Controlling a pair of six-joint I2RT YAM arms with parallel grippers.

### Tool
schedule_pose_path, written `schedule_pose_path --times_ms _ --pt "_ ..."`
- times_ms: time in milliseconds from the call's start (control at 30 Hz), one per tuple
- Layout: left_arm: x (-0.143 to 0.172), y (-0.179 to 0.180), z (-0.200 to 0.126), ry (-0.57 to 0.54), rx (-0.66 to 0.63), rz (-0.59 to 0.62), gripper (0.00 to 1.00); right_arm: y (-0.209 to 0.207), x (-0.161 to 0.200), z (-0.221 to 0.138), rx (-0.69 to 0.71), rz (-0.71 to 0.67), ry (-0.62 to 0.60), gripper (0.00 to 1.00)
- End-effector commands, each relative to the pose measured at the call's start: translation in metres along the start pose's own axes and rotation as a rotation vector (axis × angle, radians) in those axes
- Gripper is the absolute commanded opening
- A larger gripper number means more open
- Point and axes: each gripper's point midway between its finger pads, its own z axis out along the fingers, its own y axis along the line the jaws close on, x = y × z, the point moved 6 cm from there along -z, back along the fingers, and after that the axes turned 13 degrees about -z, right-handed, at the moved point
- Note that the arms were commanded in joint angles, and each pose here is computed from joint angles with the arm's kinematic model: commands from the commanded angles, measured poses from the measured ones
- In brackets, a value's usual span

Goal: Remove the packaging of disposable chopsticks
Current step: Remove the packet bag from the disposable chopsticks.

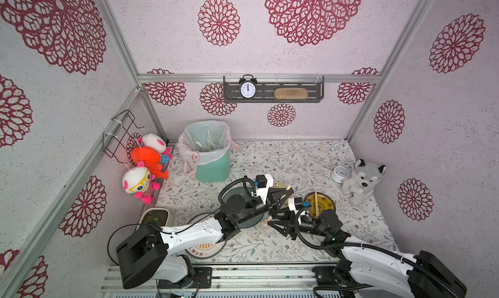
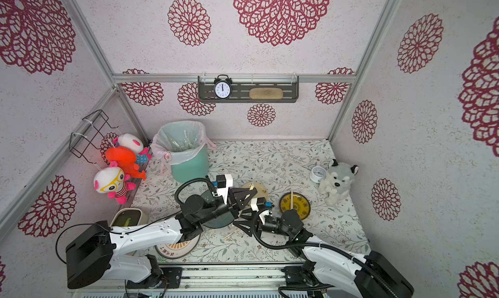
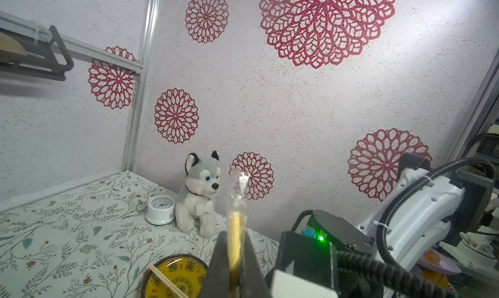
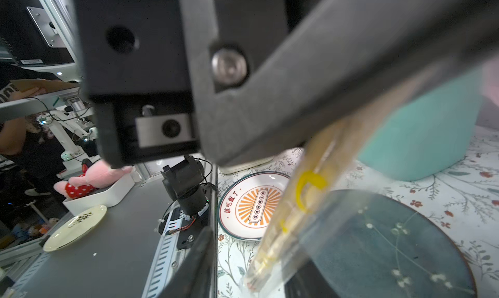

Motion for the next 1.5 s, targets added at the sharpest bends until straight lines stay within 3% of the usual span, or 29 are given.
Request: schedule_pose_path --times_ms 0,233,333,467,500,567,600,633,933,1267,1367,1467 --pt "-0.014 -0.016 0.0 -0.066 0.058 0.04 0.0 0.002 -0.013 0.003 -0.021 -0.039 -0.074 0.36" --pt "-0.018 -0.022 -0.01 -0.097 0.082 0.045 0.0 0.001 -0.007 0.006 -0.042 -0.008 -0.073 0.15" --pt "-0.017 -0.021 -0.01 -0.084 0.049 0.051 0.0 0.0 -0.005 0.006 -0.034 -0.003 -0.06 0.0" --pt "-0.019 -0.019 -0.019 -0.097 0.01 0.074 0.03 -0.001 0.0 0.003 -0.001 -0.003 -0.036 0.0" --pt "-0.02 -0.019 -0.022 -0.096 0.003 0.079 0.14 -0.002 0.001 0.002 0.011 -0.005 -0.027 0.0" --pt "-0.023 -0.019 -0.025 -0.08 -0.02 0.093 0.54 -0.004 0.003 0.001 0.033 -0.004 0.01 0.0" --pt "-0.025 -0.02 -0.027 -0.064 -0.035 0.101 0.65 -0.005 0.005 0.001 0.047 -0.002 0.033 0.0" --pt "-0.026 -0.021 -0.028 -0.04 -0.048 0.111 0.69 -0.006 0.007 0.0 0.06 -0.001 0.056 0.0" --pt "-0.038 -0.015 -0.038 0.222 -0.221 0.18 0.65 0.001 0.008 -0.004 0.028 0.011 0.18 0.0" --pt "-0.042 0.005 -0.061 0.236 -0.201 0.1 0.62 0.006 0.011 0.012 -0.041 0.003 0.233 0.0" --pt "-0.039 0.0 -0.058 0.252 -0.144 0.093 0.54 0.007 0.014 0.019 -0.056 0.001 0.253 0.0" --pt "-0.037 0.0 -0.056 0.266 -0.134 0.088 0.38 0.008 0.015 0.021 -0.062 -0.003 0.254 0.0"
